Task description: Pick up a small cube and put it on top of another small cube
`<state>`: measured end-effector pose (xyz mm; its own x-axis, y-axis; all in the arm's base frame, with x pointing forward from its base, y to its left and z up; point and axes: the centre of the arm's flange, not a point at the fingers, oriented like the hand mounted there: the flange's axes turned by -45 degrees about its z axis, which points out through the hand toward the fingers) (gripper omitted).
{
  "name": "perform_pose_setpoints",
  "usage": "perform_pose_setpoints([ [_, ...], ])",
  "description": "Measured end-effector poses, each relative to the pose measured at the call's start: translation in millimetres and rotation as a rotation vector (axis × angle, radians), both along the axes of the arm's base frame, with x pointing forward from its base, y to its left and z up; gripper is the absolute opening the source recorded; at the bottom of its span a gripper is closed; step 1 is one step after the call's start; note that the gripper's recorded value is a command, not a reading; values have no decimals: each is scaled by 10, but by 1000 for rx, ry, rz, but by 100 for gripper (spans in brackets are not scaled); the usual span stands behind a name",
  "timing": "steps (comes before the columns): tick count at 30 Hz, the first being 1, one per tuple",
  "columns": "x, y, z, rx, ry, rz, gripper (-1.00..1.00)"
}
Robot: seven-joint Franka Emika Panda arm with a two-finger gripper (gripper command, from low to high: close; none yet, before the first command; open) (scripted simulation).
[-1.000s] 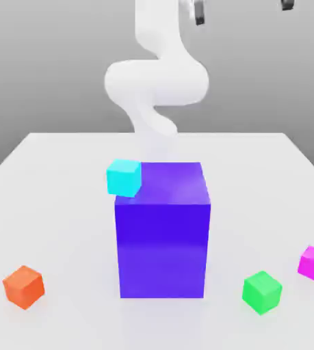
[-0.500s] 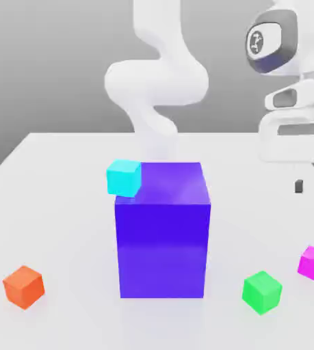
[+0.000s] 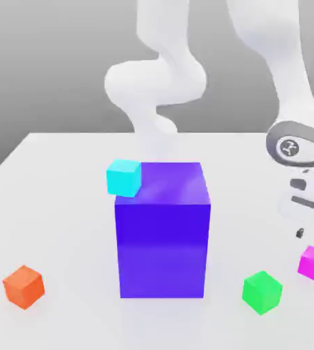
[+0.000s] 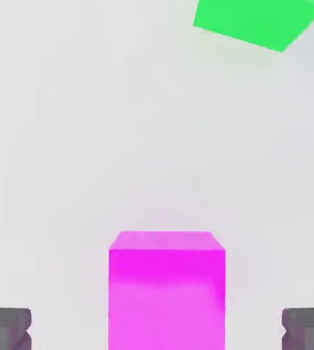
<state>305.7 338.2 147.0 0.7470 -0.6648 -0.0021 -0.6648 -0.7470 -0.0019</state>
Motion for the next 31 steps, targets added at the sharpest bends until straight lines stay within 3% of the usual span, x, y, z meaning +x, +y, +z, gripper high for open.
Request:
perform_pose_setpoints([
  [1,-7,-4,-122,-1,0,0,-100],
  [8,-10,-4,-152,1,-1,0,-100],
  [13,-6,-6,362,0,-1,-2,-100],
  [22,794,-1271,904,-4,-3,-761,-100],
  [27,826,-1350,473,0,1,-838,-100],
  [28,820,-1352,374,0,1,-839,100],
  [31,820,-1352,374,0,1,-839,100],
])
